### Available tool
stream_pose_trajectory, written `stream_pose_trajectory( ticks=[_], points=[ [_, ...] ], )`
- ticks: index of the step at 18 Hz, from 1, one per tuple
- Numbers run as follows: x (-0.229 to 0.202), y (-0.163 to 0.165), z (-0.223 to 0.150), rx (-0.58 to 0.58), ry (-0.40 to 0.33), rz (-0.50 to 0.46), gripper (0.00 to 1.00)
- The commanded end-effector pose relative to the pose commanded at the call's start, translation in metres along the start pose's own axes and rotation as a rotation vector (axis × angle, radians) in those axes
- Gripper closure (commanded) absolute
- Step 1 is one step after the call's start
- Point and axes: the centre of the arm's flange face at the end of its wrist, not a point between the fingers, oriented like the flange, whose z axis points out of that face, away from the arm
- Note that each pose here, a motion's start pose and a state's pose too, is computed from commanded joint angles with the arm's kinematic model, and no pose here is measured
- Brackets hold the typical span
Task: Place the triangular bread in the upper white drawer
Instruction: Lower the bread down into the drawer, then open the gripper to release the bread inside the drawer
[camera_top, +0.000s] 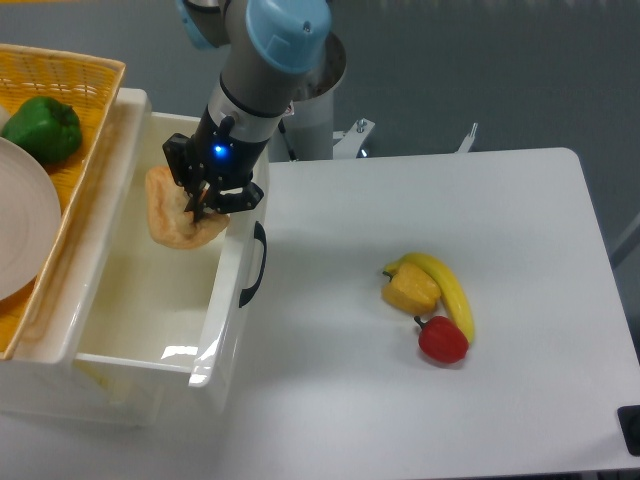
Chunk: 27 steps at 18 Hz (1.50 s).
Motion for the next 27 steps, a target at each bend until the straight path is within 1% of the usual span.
stream_pose_trajectory(
  ticks=[4, 6, 11, 13, 17, 18, 20, 21, 22, 27],
  points=[
    [0.0, -0.002, 0.008, -0.012, 0.009, 0.002, 0.88],
    [0.001, -0.003, 0.011, -0.016, 0.013, 0.005, 0.86],
    [-0.001, -0.004, 0.016, -0.022, 0.018, 0.005, 0.85],
    [0.0, -0.005, 0.019, -0.026, 0.022, 0.009, 0.78],
    [0.002, -0.007, 0.023, -0.031, 0.026, 0.014, 0.76],
    [0.002, -0.007, 0.023, -0.031, 0.026, 0.016, 0.72],
    [0.004, -0.007, 0.023, -0.032, 0.027, 0.02, 0.6],
    [0.004, -0.008, 0.024, -0.033, 0.025, 0.024, 0.45],
    [0.004, -0.008, 0.024, -0.033, 0.026, 0.028, 0.43],
    [0.005, -0.008, 0.022, -0.029, 0.025, 0.031, 0.43]
  ],
)
